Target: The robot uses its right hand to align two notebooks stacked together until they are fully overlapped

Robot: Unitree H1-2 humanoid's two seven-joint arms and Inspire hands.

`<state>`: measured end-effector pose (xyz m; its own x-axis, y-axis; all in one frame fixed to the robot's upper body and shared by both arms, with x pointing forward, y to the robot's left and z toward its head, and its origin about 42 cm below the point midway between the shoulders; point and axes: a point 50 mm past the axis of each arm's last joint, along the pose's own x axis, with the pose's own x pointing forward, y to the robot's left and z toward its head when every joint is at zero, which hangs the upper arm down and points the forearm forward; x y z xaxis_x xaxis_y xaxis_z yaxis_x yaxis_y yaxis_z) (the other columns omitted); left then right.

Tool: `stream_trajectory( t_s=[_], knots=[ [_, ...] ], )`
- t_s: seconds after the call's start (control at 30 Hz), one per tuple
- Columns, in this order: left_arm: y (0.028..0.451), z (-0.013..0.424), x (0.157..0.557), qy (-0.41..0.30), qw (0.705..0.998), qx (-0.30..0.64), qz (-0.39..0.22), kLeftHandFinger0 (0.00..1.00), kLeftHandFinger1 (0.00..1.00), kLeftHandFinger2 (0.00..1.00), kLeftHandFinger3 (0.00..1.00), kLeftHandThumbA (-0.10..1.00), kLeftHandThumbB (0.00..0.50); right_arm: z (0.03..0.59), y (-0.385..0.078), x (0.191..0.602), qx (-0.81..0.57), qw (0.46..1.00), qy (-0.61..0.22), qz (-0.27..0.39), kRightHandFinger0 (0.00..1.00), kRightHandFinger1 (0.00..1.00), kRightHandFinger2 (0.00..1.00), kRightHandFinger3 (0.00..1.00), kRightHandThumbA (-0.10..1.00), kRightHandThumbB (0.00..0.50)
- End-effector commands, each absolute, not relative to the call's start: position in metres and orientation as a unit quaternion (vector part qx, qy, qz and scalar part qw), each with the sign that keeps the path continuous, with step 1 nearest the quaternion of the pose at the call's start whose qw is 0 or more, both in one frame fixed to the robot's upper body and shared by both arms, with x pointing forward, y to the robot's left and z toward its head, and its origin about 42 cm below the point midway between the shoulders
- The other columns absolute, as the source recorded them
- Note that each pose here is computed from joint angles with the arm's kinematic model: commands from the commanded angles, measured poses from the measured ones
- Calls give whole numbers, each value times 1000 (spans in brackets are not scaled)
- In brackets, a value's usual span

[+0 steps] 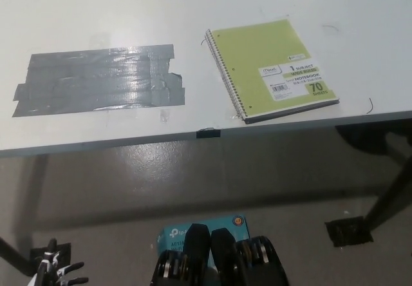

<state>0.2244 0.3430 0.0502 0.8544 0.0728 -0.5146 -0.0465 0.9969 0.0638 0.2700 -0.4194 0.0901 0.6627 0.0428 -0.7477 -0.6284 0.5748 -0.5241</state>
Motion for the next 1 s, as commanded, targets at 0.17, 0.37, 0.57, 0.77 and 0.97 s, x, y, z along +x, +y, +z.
stream_trajectory(
  t_s=[0.17,0.37,0.57,0.77,0.97],
  knots=[
    [351,58,225,277,960,34,-6,715,754,901,1000,1000,370,108,-423,279,-410,836,323,168,1000,1000,1000,1000,646,206],
    [352,57,225,271,962,27,9,709,737,840,1000,1000,428,104,-426,280,-420,855,271,140,912,1000,1000,1000,597,212],
    [357,63,231,264,964,26,22,731,725,823,1000,1000,413,103,-420,287,-398,897,183,68,846,1000,1000,1000,575,179],
    [357,72,240,238,971,23,30,718,748,896,1000,1000,433,109,-419,294,-375,921,106,7,1000,1000,1000,1000,620,132],
    [358,75,246,223,974,21,42,682,695,845,1000,1000,469,112,-418,296,-344,936,51,-48,1000,1000,1000,1000,682,127]
  ],
)
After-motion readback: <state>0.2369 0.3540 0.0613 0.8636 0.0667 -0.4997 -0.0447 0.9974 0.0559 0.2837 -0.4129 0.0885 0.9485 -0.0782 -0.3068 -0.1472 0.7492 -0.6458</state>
